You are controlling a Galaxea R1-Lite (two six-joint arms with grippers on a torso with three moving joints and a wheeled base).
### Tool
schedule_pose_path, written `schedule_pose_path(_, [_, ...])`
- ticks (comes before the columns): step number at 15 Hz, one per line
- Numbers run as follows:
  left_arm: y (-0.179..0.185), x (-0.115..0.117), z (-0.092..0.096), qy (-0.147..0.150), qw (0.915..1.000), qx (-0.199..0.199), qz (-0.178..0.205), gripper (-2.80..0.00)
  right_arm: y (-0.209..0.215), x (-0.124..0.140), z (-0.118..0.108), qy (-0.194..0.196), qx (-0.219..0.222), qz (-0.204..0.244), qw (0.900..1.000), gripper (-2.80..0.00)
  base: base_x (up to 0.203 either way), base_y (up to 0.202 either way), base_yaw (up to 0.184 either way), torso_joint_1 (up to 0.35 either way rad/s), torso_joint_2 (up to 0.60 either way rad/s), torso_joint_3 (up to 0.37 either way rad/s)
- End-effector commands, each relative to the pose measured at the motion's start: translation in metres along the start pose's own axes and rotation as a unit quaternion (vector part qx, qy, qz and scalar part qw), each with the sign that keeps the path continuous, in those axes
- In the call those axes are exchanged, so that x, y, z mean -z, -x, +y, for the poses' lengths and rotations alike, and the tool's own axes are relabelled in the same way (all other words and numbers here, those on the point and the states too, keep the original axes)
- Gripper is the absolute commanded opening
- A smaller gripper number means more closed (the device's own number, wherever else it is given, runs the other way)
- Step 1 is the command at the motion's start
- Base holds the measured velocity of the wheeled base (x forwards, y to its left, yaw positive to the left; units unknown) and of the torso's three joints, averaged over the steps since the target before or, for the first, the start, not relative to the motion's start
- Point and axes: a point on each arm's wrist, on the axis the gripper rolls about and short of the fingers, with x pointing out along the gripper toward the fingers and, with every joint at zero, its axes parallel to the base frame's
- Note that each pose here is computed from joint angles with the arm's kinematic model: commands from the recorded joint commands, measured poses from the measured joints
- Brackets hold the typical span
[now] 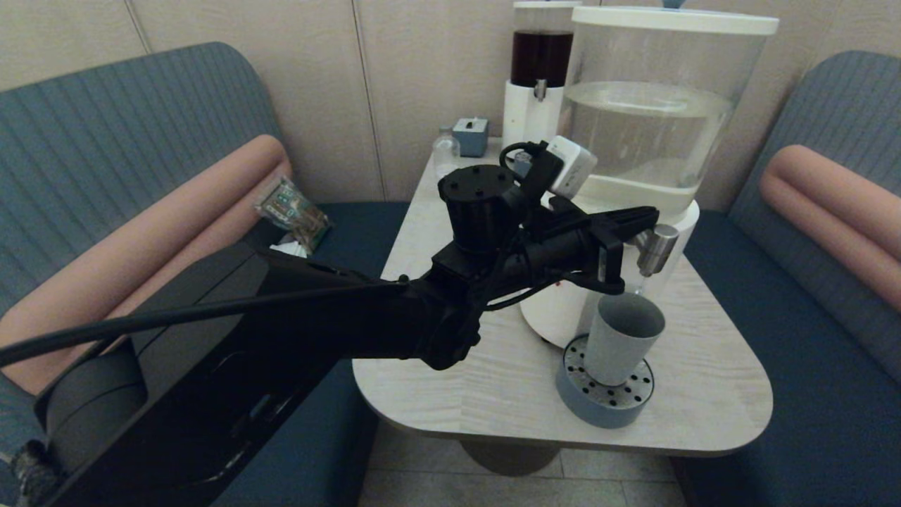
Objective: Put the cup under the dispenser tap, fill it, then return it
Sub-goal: Turn off the faucet
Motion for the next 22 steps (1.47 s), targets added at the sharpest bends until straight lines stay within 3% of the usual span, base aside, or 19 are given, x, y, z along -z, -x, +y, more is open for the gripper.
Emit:
schedule_pose_path(1, [-0.004,0.010,0.002,0.003,1.0000,0.002,0.004,-2.80,0.000,0.000,0.000,0.000,0.000,0.001,1.000,-2.80,0.000,0.000,0.000,0.000,0.00,0.000])
schedule_pose_path(6, [-0.020,0.020,0.003,-0.007,0.9998,0.010,-0.016,-2.80,0.000,0.000,0.000,0.000,0.000,0.001,1.000,-2.80,0.000,0.000,0.000,0.000,0.00,0.000])
schedule_pose_path(10, [-0.033,0.016,-0.002,-0.019,0.9986,0.021,-0.044,-2.80,0.000,0.000,0.000,0.000,0.000,0.001,1.000,-2.80,0.000,0.000,0.000,0.000,0.00,0.000])
schedule_pose_path(15, [-0.018,-0.051,-0.011,-0.041,0.9955,0.005,-0.086,-2.80,0.000,0.000,0.000,0.000,0.000,0.001,1.000,-2.80,0.000,0.000,0.000,0.000,0.00,0.000])
schedule_pose_path(22, [0.044,-0.098,-0.044,-0.019,0.9989,-0.006,-0.042,-2.80,0.000,0.000,0.000,0.000,0.000,0.001,1.000,-2.80,0.000,0.000,0.000,0.000,0.00,0.000])
